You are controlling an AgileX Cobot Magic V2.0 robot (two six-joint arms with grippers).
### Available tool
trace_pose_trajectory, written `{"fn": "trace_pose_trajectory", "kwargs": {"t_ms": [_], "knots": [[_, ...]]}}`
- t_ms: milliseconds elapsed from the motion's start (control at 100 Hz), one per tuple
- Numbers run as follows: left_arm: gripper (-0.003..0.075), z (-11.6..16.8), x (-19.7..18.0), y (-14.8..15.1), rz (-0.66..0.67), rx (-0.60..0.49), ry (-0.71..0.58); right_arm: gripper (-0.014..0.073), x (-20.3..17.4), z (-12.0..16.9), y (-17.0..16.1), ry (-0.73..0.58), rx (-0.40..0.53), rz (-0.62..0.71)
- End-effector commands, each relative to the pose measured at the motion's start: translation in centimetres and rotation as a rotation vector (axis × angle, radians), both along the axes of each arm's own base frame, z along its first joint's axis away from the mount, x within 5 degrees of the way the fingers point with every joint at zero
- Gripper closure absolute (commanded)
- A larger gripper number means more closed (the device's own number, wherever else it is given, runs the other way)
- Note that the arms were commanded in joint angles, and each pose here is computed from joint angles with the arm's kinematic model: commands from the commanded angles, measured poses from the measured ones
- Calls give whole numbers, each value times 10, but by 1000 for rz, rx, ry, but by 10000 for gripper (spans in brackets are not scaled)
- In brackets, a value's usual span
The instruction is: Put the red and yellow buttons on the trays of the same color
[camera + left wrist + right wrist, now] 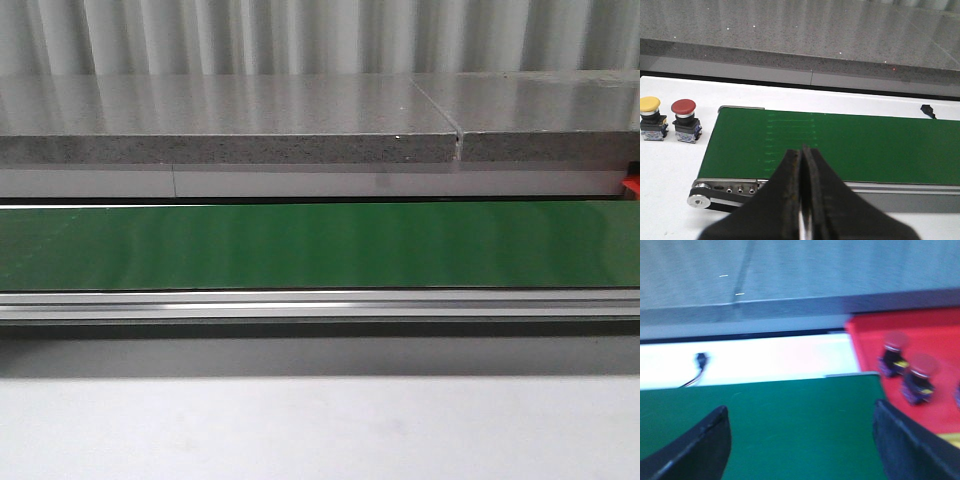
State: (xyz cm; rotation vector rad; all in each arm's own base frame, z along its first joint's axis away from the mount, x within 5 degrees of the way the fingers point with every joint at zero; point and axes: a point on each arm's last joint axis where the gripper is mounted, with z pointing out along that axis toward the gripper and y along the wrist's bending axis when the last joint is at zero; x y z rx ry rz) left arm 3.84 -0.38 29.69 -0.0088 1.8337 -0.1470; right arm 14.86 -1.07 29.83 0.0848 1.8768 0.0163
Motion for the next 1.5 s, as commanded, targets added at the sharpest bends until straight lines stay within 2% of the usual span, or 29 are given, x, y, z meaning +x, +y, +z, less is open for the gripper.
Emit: {"fn": "trace_pose_trajectory", "kwargs": {"t_ms": [0, 90, 160, 430, 490, 1490], "knots": [[741, 13, 1, 0, -6, -13, -82, 15, -6, 17, 9, -91, -79, 68], [741, 13, 1, 0, -6, -13, -82, 50, -13, 20, 16, -114, -111, 126], [741, 13, 1, 0, -6, -13, -82, 122, -18, 23, 18, -134, -121, 149], [741, 13, 1, 0, -6, -13, -82, 585, -23, 26, 19, -160, -122, 153], [741, 13, 1, 0, -6, -13, -82, 665, -23, 26, 19, -160, -122, 153], [739, 7, 3, -1, -6, -10, -62, 663, -23, 26, 19, -159, -122, 153]]}}
